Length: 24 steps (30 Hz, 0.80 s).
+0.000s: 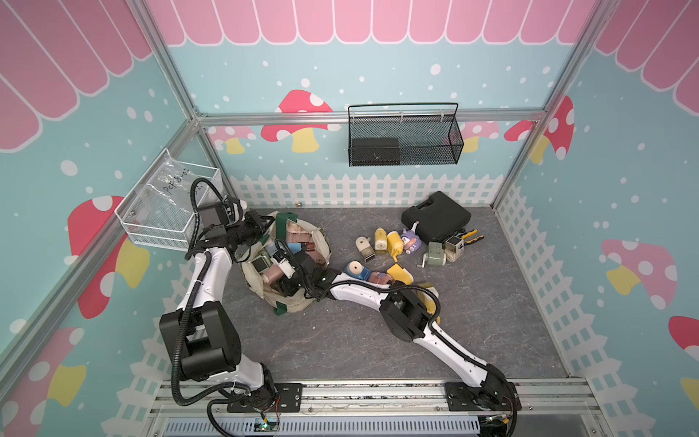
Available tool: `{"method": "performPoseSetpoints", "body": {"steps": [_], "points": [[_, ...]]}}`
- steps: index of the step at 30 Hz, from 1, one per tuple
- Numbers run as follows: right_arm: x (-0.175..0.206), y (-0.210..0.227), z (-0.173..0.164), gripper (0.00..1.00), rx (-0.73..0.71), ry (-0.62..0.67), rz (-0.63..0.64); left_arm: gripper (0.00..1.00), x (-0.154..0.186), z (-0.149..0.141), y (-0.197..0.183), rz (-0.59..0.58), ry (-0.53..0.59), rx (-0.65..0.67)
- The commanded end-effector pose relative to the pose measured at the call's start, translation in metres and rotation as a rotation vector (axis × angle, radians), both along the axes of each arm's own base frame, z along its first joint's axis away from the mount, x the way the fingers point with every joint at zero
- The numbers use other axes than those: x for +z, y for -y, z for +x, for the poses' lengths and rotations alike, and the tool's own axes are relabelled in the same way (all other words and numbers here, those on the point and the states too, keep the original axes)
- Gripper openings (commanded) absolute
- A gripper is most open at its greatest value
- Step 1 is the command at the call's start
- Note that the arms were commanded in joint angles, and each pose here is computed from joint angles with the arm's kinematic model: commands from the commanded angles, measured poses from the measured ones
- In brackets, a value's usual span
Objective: Take out the pencil sharpeners from the tote bags
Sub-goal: Pick up the pencil sharpener from the canvas bag.
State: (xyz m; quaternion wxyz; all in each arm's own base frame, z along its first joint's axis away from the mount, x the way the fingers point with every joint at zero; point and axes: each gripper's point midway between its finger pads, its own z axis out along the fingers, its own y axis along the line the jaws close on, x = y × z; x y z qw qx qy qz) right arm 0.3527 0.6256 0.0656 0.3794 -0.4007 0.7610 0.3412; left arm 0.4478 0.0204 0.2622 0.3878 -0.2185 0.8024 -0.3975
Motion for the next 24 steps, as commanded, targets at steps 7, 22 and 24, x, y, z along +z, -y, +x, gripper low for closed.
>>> {"method": "performPoseSetpoints", "body": {"steps": [7,22,24], "points": [[0.011,0.041,0.033,0.48,-0.106,0.002,-0.028,0.0,0.006,0.001,-0.001,-0.006,0.028,-0.005],[0.038,0.031,-0.007,0.88,0.207,0.126,0.076,0.0,0.005,0.001,-0.001,-0.008,0.024,-0.005],[0.043,0.028,-0.009,0.9,0.211,0.113,0.097,0.0,0.005,0.001,-0.001,-0.007,0.025,-0.005]]}}
